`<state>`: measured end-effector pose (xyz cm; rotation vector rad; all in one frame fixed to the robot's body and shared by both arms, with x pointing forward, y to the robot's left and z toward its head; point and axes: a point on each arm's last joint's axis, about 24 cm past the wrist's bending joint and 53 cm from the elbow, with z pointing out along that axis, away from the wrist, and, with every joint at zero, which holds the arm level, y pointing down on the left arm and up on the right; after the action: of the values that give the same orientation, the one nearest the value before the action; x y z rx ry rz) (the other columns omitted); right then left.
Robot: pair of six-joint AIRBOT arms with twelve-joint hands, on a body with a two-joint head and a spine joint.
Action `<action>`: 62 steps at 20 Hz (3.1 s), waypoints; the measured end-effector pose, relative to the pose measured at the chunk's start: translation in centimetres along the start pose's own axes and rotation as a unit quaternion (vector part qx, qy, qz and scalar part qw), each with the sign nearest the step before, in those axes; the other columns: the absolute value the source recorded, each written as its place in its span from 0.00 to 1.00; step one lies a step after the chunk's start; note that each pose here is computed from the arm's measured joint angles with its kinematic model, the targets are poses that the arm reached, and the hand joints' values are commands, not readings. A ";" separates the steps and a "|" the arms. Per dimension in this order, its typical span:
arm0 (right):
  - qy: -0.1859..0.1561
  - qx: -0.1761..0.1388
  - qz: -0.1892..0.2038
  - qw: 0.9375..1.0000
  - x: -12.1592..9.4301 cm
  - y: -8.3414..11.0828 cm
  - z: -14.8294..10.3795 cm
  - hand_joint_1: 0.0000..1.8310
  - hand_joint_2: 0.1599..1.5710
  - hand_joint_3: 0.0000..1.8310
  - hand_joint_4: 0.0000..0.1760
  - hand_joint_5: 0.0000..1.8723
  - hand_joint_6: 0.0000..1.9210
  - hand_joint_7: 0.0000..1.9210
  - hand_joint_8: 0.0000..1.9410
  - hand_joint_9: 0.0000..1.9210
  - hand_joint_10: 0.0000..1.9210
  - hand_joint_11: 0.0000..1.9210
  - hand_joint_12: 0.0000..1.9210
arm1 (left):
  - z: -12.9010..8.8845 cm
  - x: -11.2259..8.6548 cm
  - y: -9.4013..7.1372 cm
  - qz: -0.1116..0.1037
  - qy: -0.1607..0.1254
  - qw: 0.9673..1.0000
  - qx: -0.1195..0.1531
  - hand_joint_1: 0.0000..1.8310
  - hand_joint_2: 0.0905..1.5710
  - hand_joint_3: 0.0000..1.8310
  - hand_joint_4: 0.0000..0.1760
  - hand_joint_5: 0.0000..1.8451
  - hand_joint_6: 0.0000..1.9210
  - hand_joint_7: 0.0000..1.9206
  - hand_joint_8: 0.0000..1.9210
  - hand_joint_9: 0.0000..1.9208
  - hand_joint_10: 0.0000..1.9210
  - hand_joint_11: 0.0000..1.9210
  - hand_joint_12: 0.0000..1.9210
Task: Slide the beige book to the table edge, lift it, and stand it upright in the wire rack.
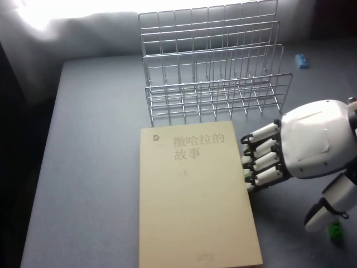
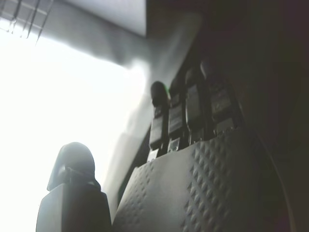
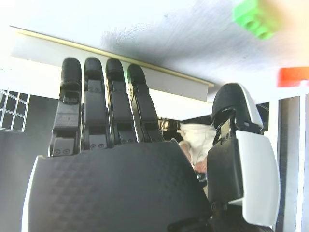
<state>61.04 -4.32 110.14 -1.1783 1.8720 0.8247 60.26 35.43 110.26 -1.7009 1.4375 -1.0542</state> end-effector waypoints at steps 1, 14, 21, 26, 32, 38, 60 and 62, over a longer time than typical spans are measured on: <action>-0.001 0.000 -0.001 1.000 -0.1 0.1 0.3 0.04 0.68 0.00 0.00 0.11 0.00 0.12 0.00 0.13 0.00 0.00 0.34 | 0.0 0.0 0.1 -0.001 0.000 1.000 -0.001 0.09 0.68 0.00 0.00 0.10 0.00 0.09 0.00 0.08 0.00 0.00 0.22; -0.017 -0.038 -0.002 0.999 -2.5 3.3 4.4 0.01 0.69 0.00 0.00 0.12 0.00 0.13 0.00 0.13 0.00 0.00 0.34 | 0.2 -1.6 1.8 -0.040 -0.024 0.998 -0.048 0.09 0.69 0.00 0.00 0.08 0.00 0.07 0.00 0.06 0.00 0.00 0.17; -0.028 -0.050 0.003 0.998 -3.5 4.9 6.5 0.03 0.68 0.00 0.00 0.14 0.01 0.15 0.01 0.15 0.01 0.00 0.37 | 0.4 -2.6 3.3 -0.048 -0.031 0.993 -0.102 0.08 0.69 0.00 0.00 0.08 0.00 0.08 0.00 0.06 0.00 0.00 0.13; -0.033 -0.061 -0.001 0.998 -4.3 6.0 7.5 0.03 0.68 0.00 0.00 0.14 0.00 0.14 0.00 0.13 0.00 0.00 0.34 | 0.9 -2.9 3.2 -0.071 -0.034 0.991 -0.106 0.19 0.63 0.00 0.00 0.06 0.00 0.05 0.00 0.04 0.00 0.00 0.15; -0.039 -0.074 -0.008 0.996 -5.3 7.3 8.9 0.05 0.68 0.00 0.00 0.13 0.00 0.14 0.00 0.13 0.00 0.00 0.33 | 1.5 -2.2 3.9 -0.093 -0.027 0.988 -0.118 0.36 0.62 0.00 0.00 0.05 0.00 0.04 0.00 0.03 0.00 0.00 0.14; -0.043 -0.081 -0.011 0.996 -5.9 8.1 9.7 0.08 0.67 0.00 0.00 0.15 0.00 0.16 0.00 0.15 0.00 0.00 0.40 | 1.9 -2.5 3.5 -0.107 -0.033 0.988 -0.110 0.54 0.64 0.00 0.00 0.05 0.00 0.02 0.00 0.02 0.00 0.00 0.11; -0.064 -0.101 -0.024 0.993 -8.9 11.1 13.1 0.06 0.68 0.00 0.00 0.15 0.00 0.17 0.00 0.16 0.00 0.00 0.42 | 3.3 -1.9 4.8 -0.133 -0.031 0.984 -0.118 0.54 0.62 0.00 0.00 0.00 0.00 0.00 0.00 0.00 0.00 0.00 0.00; -0.066 -0.103 -0.025 0.992 -9.2 11.4 13.3 0.06 0.68 0.00 0.00 0.14 0.00 0.16 0.00 0.15 0.00 0.00 0.40 | 3.3 -1.9 4.8 -0.133 -0.031 0.984 -0.118 0.53 0.61 0.00 0.00 0.00 0.00 0.00 0.00 0.00 0.00 0.00 0.00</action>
<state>56.56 14.74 112.74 -1.2588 1.6742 1.0624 60.88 36.45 104.25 -2.1245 1.3653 -0.9864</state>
